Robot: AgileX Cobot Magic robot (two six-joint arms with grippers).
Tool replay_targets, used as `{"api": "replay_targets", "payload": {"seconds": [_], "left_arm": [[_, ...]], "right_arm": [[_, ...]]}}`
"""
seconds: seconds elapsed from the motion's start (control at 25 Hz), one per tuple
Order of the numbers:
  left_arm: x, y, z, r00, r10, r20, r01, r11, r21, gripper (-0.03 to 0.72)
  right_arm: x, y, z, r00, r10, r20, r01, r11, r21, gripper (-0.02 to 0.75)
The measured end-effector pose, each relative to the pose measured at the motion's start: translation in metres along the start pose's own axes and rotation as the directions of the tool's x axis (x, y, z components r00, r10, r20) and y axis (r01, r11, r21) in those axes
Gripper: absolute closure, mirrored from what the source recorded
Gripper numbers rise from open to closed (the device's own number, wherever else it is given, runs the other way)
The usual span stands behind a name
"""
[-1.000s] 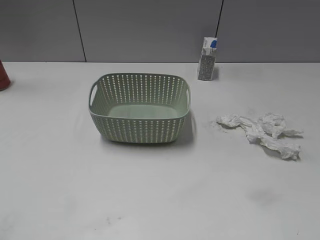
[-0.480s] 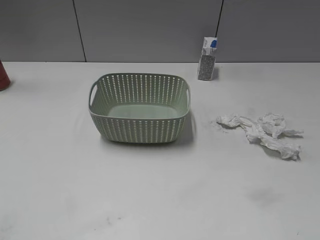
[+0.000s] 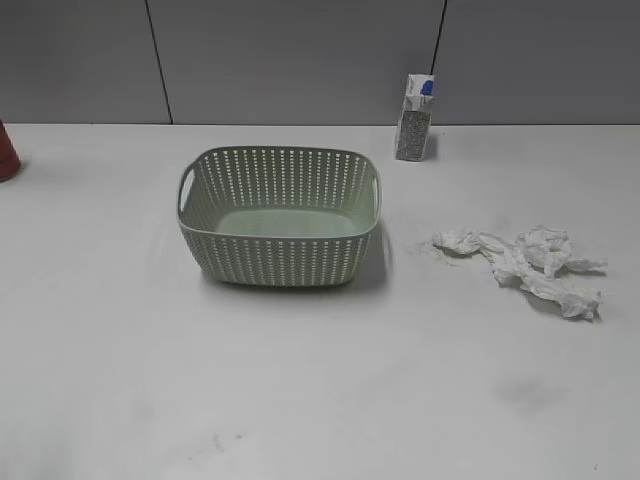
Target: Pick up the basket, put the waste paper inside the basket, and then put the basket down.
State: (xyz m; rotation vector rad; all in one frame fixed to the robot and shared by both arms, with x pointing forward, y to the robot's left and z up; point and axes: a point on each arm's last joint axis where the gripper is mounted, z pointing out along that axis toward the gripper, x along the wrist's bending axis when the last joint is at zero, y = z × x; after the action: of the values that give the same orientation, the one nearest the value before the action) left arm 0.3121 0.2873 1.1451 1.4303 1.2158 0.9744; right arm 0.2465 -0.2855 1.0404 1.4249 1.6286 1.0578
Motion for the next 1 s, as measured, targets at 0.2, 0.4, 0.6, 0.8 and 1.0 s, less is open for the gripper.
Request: {"api": "replay_targets", "payload": {"seconds": [0.2, 0.4, 0.6, 0.8, 1.0], "left_arm": [[-0.008, 0.027, 0.048, 0.997, 0.011, 0.074, -0.017, 0.996, 0.087, 0.193], [-0.035, 0.043, 0.11, 0.98, 0.01, 0.196, -0.06, 0.967, 0.248, 0.193], [-0.071, 0.041, 0.183, 0.96, -0.017, 0.281, -0.104, 0.905, 0.411, 0.193], [-0.096, 0.014, 0.258, 0.954, -0.086, 0.288, -0.097, 0.819, 0.565, 0.193], [-0.107, -0.035, 0.315, 0.961, -0.081, 0.264, -0.143, 0.672, 0.727, 0.193]], "right_arm": [[0.0, 0.0, 0.0, 1.0, 0.001, -0.001, -0.001, 1.0, 0.0, 0.23], [0.0, 0.0, 0.0, 1.0, 0.001, -0.002, -0.001, 1.0, 0.0, 0.23], [0.0, 0.0, 0.0, 1.0, 0.003, -0.002, -0.003, 1.0, 0.0, 0.23], [0.0, 0.0, 0.0, 1.0, 0.002, -0.002, -0.002, 1.0, 0.0, 0.23], [0.0, 0.0, 0.0, 1.0, 0.003, -0.003, -0.003, 1.0, -0.001, 0.23]]}}
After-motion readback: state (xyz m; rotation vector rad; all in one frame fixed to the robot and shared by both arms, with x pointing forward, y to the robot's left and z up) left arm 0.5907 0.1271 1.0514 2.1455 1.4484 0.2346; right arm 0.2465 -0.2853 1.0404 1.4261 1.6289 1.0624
